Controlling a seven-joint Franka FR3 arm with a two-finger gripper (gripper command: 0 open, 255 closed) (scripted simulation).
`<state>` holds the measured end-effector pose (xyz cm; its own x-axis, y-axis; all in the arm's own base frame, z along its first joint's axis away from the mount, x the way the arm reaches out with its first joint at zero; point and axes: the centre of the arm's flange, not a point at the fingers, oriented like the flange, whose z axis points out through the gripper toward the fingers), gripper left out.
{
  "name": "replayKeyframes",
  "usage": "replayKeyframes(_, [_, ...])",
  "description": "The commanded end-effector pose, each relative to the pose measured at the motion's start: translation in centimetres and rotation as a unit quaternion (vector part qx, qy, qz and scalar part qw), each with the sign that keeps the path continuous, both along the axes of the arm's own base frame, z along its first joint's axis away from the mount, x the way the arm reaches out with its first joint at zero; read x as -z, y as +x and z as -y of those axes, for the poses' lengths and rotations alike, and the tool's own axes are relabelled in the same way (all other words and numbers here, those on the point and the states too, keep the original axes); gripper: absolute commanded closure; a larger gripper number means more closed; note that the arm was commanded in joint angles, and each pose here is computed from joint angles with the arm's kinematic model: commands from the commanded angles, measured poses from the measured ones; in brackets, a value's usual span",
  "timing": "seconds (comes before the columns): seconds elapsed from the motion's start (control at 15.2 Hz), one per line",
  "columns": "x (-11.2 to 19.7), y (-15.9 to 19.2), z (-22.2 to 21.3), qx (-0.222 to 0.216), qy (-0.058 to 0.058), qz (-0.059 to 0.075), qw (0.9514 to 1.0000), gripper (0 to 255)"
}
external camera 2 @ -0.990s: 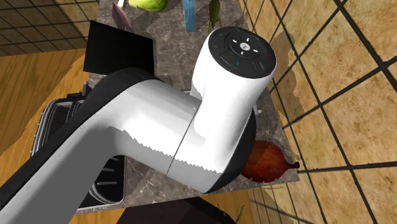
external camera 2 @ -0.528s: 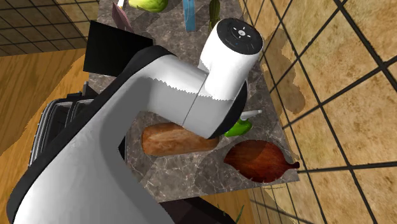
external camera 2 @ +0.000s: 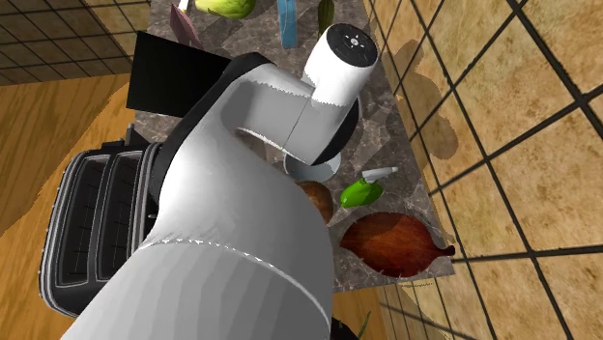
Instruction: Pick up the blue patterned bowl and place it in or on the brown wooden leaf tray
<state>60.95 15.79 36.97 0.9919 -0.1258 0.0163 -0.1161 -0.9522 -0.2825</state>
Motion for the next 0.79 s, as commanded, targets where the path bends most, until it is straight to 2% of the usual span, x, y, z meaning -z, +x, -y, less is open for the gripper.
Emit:
replayKeyframes(0.0, [0.9,0.7,-0.6,0.001,0.004,0.001,1.0000,0])
replayKeyframes(0.4, [4.2,0.9,-1.6,0.001,0.004,0.001,1.0000,0])
replayKeyframes(0.73, [4.2,0.9,-1.6,0.001,0.004,0.001,1.0000,0])
